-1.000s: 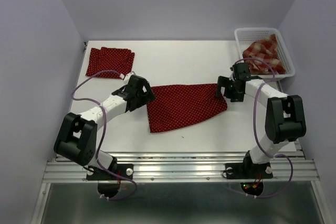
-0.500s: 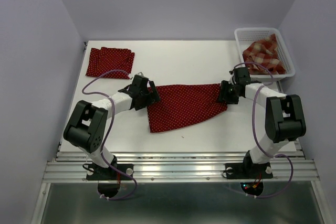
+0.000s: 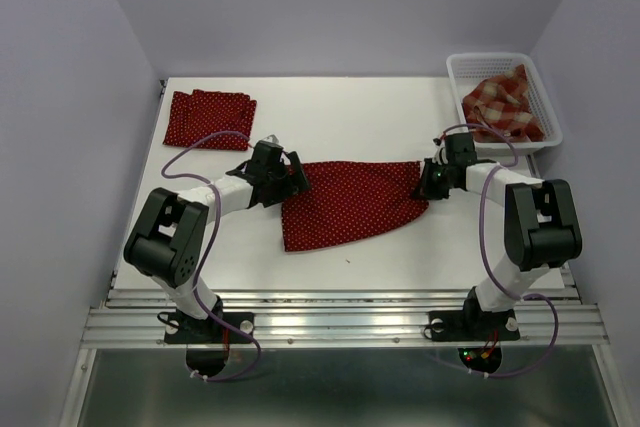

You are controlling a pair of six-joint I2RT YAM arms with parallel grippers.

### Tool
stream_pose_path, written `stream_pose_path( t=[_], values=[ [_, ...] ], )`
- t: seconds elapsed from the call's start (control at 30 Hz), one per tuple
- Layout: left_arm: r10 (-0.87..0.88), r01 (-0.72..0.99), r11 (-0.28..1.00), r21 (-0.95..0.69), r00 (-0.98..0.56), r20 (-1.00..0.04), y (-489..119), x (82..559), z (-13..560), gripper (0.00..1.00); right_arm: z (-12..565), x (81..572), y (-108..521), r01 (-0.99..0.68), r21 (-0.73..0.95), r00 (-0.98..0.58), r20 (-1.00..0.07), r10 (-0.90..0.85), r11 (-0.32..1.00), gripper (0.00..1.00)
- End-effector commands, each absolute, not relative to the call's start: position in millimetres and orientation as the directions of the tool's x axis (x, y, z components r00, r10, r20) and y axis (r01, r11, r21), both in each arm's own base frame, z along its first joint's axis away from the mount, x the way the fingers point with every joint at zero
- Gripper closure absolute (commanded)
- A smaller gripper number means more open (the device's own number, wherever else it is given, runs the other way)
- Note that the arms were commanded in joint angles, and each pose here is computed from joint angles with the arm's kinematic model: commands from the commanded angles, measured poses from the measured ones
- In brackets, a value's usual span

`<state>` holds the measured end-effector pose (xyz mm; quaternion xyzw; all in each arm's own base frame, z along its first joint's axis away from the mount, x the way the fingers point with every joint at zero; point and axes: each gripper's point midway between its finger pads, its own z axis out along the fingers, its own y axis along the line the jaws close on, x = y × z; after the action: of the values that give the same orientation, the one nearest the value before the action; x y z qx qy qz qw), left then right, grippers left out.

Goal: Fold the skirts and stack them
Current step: Fold the skirt

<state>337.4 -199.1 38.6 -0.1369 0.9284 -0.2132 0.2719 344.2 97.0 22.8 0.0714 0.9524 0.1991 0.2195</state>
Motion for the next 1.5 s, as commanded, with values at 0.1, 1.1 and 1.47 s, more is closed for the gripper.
stream_pose_path(
  t=[0.1, 1.1, 1.47],
  values=[
    [-0.34, -0.127, 0.884, -0.45, -0.835, -0.432, -197, 330, 37, 0.01, 28, 334, 94, 0.028, 0.391, -0.897, -0.397, 0.196, 0.92, 0.99],
    [-0.282, -0.087, 0.893, -0.442, -0.873, -0.397, -238, 315, 37, 0.44, 194, 352, 88, 0.001, -0.063, -0.749, -0.662, -0.041, 0.998, 0.99],
    [-0.269, -0.087, 0.885, -0.458, -0.898, -0.349, -247, 311, 16, 0.96, 208, 342, 128, -0.101, -0.151, -0.731, -0.659, -0.177, 0.983, 0.99]
  ],
)
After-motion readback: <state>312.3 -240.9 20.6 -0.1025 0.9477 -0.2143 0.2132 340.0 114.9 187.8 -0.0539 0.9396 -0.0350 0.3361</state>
